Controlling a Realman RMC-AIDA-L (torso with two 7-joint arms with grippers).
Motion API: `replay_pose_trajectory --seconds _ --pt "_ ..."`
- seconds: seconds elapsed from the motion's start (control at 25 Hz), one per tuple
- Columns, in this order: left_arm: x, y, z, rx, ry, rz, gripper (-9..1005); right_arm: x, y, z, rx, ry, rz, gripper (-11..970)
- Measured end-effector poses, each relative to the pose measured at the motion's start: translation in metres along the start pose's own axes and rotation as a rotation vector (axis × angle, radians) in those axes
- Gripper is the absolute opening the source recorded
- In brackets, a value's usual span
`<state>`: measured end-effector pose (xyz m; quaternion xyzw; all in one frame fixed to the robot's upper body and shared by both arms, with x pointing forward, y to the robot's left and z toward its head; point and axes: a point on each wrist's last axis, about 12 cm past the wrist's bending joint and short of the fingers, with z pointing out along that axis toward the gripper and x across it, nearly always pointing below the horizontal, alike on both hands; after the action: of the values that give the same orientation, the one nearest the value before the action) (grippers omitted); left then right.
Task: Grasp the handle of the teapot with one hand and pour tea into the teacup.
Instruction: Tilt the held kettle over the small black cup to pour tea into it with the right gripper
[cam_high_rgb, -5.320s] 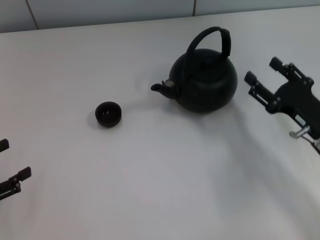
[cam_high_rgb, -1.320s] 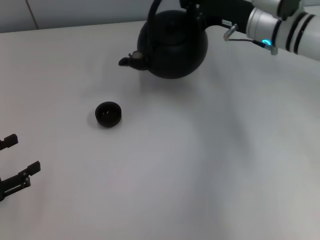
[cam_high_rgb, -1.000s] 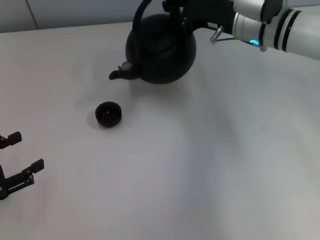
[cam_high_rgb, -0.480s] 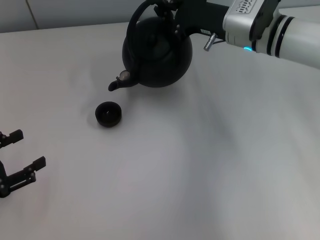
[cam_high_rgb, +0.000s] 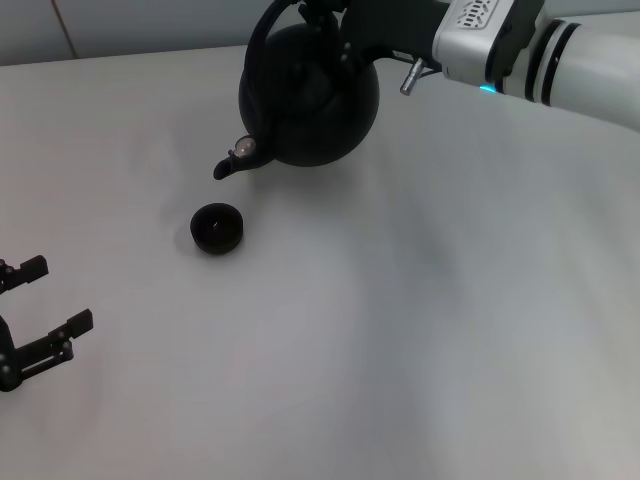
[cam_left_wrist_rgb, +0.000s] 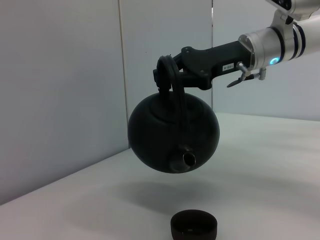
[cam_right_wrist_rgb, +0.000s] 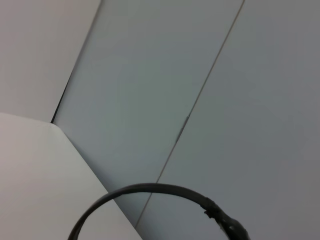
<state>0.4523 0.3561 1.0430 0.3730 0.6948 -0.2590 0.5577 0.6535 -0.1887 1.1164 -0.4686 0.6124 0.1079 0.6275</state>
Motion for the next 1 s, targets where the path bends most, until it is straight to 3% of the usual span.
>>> replay_pose_trajectory --seconds 1.0 --pt "-0.007 0.009 0.014 -0.004 -0.006 -0.019 802 0.003 0.010 0.008 -0.010 0.027 -0.068 74"
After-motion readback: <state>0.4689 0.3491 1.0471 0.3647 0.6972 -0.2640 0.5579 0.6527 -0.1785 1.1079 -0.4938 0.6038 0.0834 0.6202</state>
